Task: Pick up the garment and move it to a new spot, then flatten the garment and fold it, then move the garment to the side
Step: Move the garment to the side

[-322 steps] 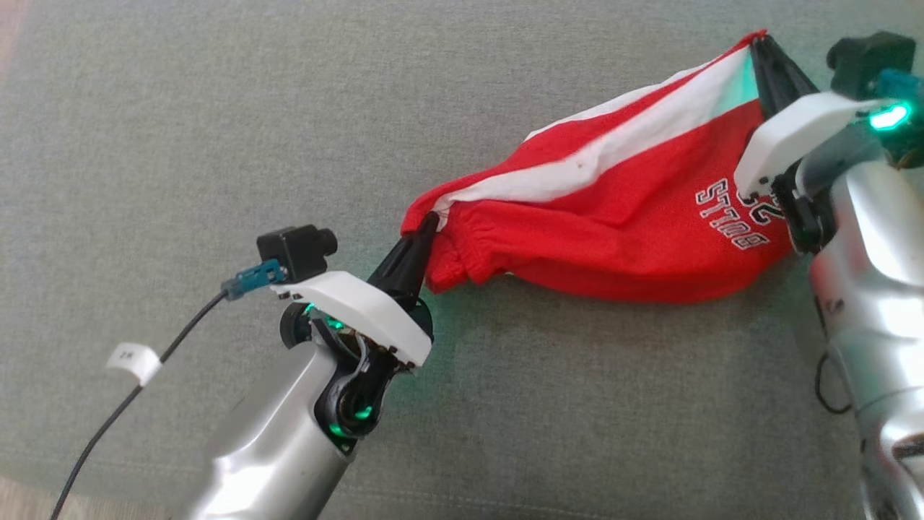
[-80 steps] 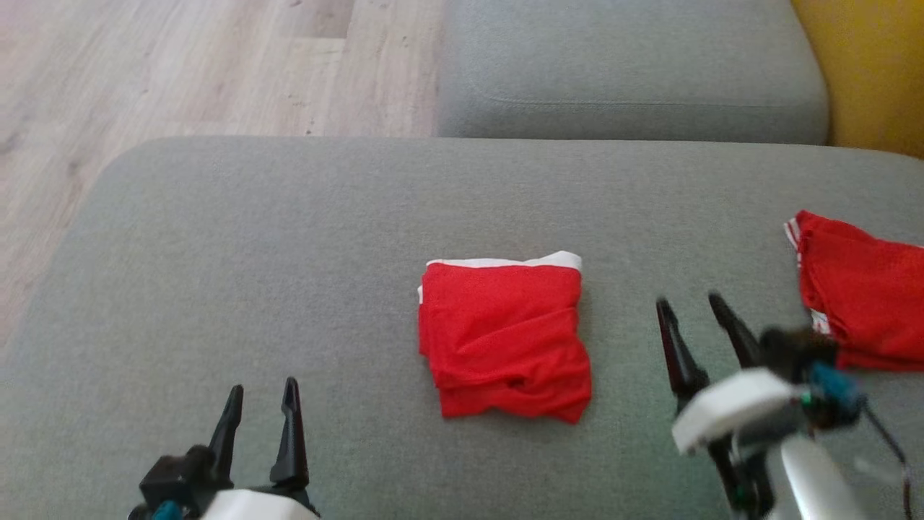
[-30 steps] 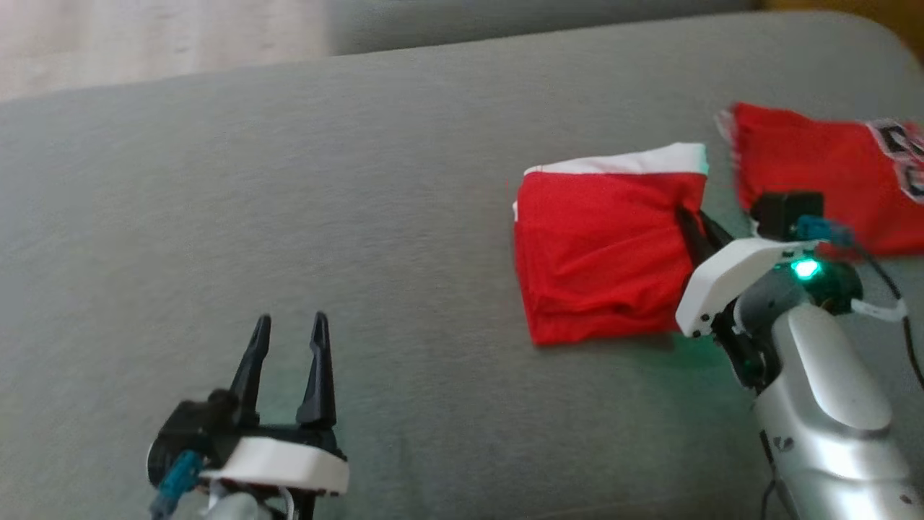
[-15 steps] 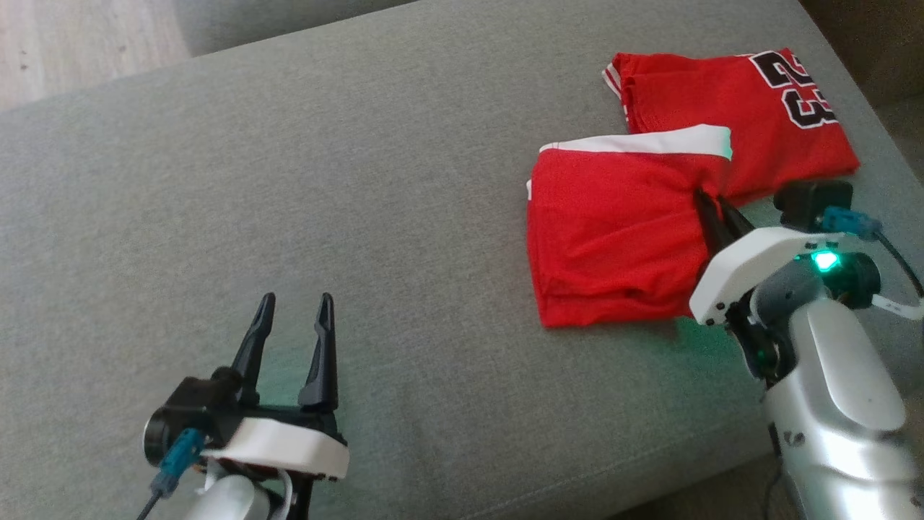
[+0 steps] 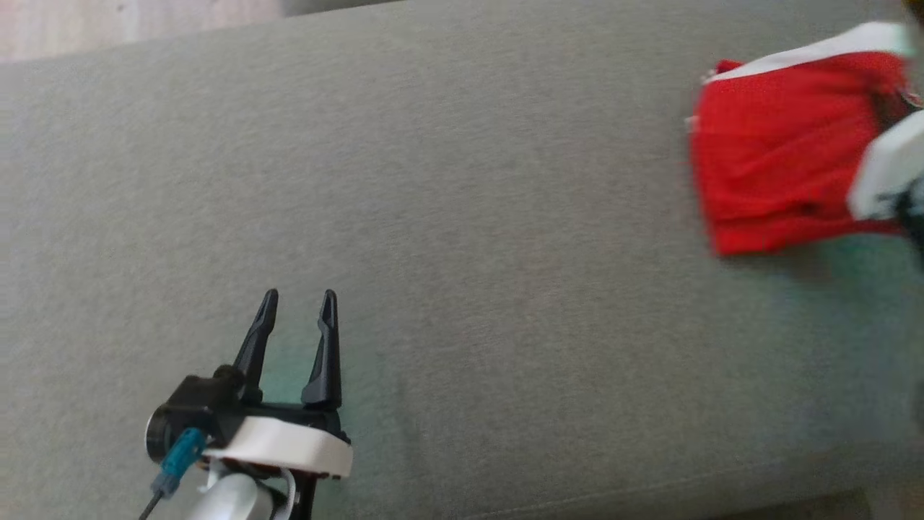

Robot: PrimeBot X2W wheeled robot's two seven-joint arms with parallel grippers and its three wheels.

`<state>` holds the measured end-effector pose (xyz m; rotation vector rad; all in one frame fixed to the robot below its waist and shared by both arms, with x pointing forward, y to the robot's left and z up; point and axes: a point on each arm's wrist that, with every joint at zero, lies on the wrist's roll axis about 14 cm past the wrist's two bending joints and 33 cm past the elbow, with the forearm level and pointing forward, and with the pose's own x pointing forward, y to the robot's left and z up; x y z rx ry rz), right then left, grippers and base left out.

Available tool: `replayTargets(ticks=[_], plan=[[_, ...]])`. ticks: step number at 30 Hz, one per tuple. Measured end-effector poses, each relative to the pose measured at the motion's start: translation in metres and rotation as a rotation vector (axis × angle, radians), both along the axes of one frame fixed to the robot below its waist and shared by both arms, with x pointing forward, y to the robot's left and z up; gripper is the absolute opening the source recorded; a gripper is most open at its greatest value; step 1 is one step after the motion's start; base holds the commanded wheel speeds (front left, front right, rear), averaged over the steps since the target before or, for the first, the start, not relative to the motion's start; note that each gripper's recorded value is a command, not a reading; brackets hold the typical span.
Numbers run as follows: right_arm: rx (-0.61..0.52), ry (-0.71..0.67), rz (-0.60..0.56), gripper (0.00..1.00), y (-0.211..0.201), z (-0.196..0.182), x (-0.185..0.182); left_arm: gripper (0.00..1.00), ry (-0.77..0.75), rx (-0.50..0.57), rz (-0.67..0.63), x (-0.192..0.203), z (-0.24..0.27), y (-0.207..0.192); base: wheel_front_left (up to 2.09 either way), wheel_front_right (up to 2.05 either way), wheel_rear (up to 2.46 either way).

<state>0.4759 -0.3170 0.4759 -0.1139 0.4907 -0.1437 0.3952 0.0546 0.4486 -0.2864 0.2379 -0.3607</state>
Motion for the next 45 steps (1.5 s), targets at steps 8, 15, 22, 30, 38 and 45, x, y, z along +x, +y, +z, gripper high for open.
replayTargets(ticks=[8,15,22,30,38,45], plan=[[-0.121,0.072,-0.039,0.0,-0.042,-0.002,0.03,1.0,0.022,0.015,0.086,0.002,-0.008,0.029,0.0,0.0,0.0],[-0.155,0.153,-0.044,1.0,-0.045,-0.033,0.04,1.0,0.047,0.031,0.114,0.004,-0.018,0.039,0.0,0.0,0.0],[-0.21,0.146,-0.082,1.0,-0.063,-0.027,0.031,1.0,0.04,0.031,0.112,0.005,-0.016,0.037,0.0,0.0,0.0],[-0.183,-0.008,-0.023,1.0,-0.031,0.012,0.046,1.0,0.004,0.025,0.083,0.005,-0.004,0.027,0.0,0.0,0.0],[-0.133,-0.211,0.038,1.0,0.001,0.067,0.05,1.0,-0.039,0.01,0.118,0.006,0.016,0.037,0.0,0.0,0.0],[-0.01,-0.352,0.136,1.0,0.063,0.068,0.013,1.0,-0.079,0.018,0.222,-0.005,0.031,0.07,0.0,0.0,0.0]])
